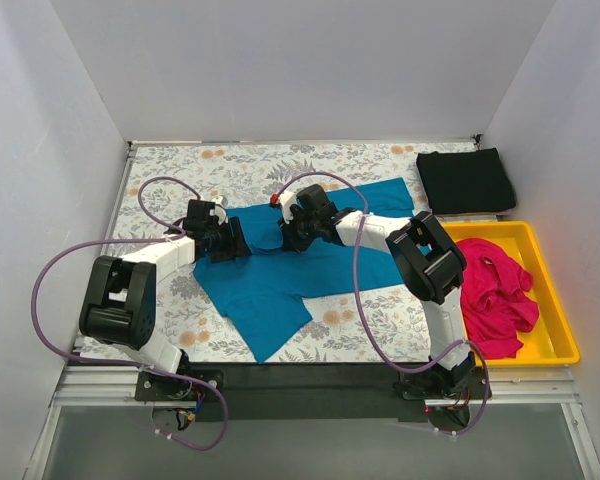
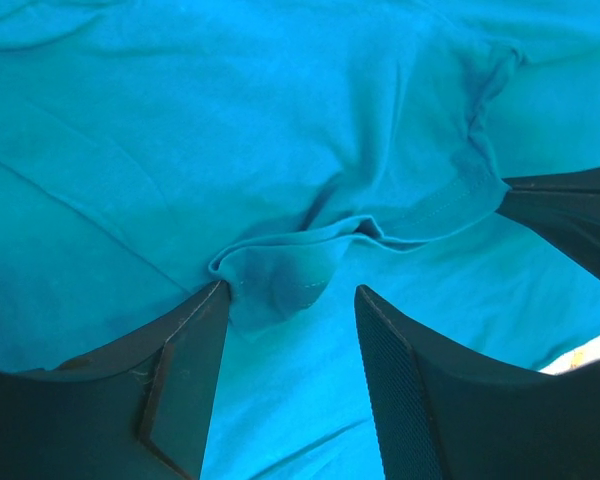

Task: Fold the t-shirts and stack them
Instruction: Fold the tshirt

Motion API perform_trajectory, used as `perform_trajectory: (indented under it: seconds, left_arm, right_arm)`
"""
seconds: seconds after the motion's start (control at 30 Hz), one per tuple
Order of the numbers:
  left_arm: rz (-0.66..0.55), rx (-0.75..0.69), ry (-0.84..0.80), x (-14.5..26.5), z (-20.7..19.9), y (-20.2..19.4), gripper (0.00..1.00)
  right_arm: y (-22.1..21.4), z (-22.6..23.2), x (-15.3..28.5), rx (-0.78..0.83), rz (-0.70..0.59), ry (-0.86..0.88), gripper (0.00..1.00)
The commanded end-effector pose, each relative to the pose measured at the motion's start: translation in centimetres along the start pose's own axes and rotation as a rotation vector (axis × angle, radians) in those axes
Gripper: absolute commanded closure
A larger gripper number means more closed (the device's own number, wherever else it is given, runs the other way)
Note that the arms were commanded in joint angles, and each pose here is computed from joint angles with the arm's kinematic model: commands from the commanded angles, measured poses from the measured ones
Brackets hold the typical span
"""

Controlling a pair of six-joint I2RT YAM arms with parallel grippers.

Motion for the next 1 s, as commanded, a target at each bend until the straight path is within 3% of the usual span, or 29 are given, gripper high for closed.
perform_trajectory:
  seconds: [0.0, 0.53, 0.6, 0.83, 0.97]
  left_arm:
    - [-0.055, -0.045, -0.051, 0.7, -0.8, 1.5, 0.49]
    - [0.047, -0.077, -0.173, 2.2, -2.9, -2.4, 0.5]
    - [0.038, -0.059, -0.156, 2.7, -3.1, -2.3, 0.5]
    - [-0.192, 0.047, 0.025, 4.7, -1.9, 1.9, 0.51]
    - [-0.172, 0.081, -0.001, 3.5, -1.3, 2.9, 0.5]
  right_arm:
    - [1.5, 0.7, 1.3, 0.039, -0.049, -0.002, 0.99]
    - [2.6, 0.3, 2.5, 0.084, -0.073, -0.077, 0.99]
    - [2.9, 0.2, 2.7, 0.094, -0.077, -0.102, 0.99]
    - [2.9, -0.1, 2.9, 0.129, -0.07, -0.127, 0.99]
    - [2.7, -0.4, 2.9, 0.146, -0.064, -0.143, 0.99]
Point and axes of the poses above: each gripper's point midway between its finger pads, its own x axis back along the fingers, its own z axis along the line the jaws close on, y = z × x, the point moved 8 cm from there along x, back along the fingers, and after that the axes turned 13 degrees about -x, right-handed, at the moved point
